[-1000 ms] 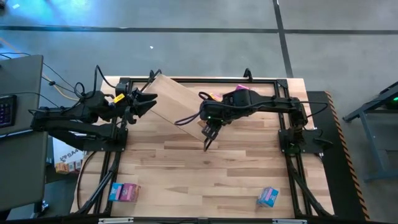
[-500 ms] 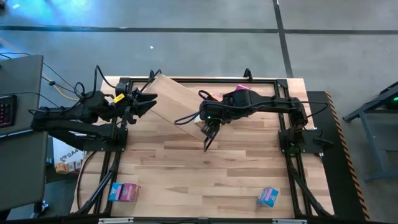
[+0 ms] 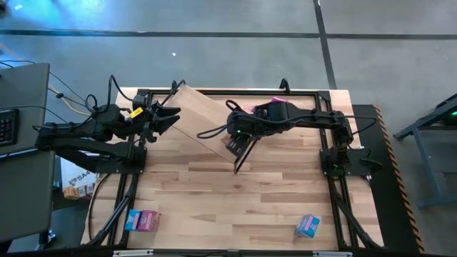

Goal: Stack cereal on shelf
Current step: Put the yellow cereal box on the shelf aligned with the other yellow cereal box

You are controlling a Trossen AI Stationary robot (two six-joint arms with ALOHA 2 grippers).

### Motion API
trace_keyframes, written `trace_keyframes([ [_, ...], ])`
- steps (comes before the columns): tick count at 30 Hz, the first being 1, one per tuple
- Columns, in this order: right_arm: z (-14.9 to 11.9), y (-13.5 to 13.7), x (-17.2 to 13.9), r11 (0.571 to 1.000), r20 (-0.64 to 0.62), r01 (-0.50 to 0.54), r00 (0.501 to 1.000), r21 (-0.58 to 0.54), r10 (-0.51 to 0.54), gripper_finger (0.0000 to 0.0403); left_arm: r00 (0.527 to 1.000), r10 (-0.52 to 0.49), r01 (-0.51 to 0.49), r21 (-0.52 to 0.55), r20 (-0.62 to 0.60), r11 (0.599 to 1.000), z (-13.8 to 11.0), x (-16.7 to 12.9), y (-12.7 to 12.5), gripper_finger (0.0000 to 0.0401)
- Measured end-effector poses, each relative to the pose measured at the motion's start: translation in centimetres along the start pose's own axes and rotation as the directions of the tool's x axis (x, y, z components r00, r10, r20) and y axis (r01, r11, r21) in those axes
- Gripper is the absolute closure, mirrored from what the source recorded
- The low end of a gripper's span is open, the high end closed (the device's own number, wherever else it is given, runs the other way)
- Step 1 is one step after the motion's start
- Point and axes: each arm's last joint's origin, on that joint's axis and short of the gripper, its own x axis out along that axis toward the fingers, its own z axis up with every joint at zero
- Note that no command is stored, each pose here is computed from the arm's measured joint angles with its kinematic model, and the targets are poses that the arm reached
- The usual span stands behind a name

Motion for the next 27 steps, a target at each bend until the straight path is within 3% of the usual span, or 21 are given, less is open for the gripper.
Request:
trace_keyframes([
  [10,1.1,-0.7,0.0,1.0,0.069,0.009,0.998,0.013,-0.01,0.0208,1.0,0.0,0.0,0.025,0.0,1.0,0.0,0.0,0.0,0.0167],
  [14,1.6,-1.0,-2.2,1.0,0.121,-0.01,0.993,-0.025,0.013,0.0209,1.0,0.0,0.0,0.025,0.0,1.0,0.0,0.0,0.0,0.0167],
  [17,0.7,-1.5,-4.1,0.998,0.127,0.031,0.992,-0.061,-0.023,0.022,1.0,0.008,-0.007,0.059,-0.012,0.998,-0.1,0.0,0.1,0.0167],
  [20,-1.0,-2.1,-5.0,0.996,0.07,0.068,0.996,-0.053,-0.064,0.0261,0.998,0.031,-0.024,0.133,-0.05,0.991,-0.5,0.1,0.3,0.0167],
  [23,-3.2,-2.6,-5.8,0.988,0.041,0.152,0.988,-0.016,-0.151,0.0335,0.995,0.051,-0.035,0.177,-0.084,0.983,-1.0,0.5,0.5,0.0167],
  [25,-4.9,-2.9,-6.1,0.984,0.031,0.177,0.984,0.023,-0.178,0.0383,0.992,0.053,-0.032,0.178,-0.113,0.983,-1.4,0.9,0.5,0.0167],
  [27,-6.7,-3.2,-6.2,0.98,0.021,0.187,0.982,0.072,-0.189,0.0389,0.987,0.051,-0.033,0.117,-0.155,0.993,-1.9,1.4,0.6,0.017],
])
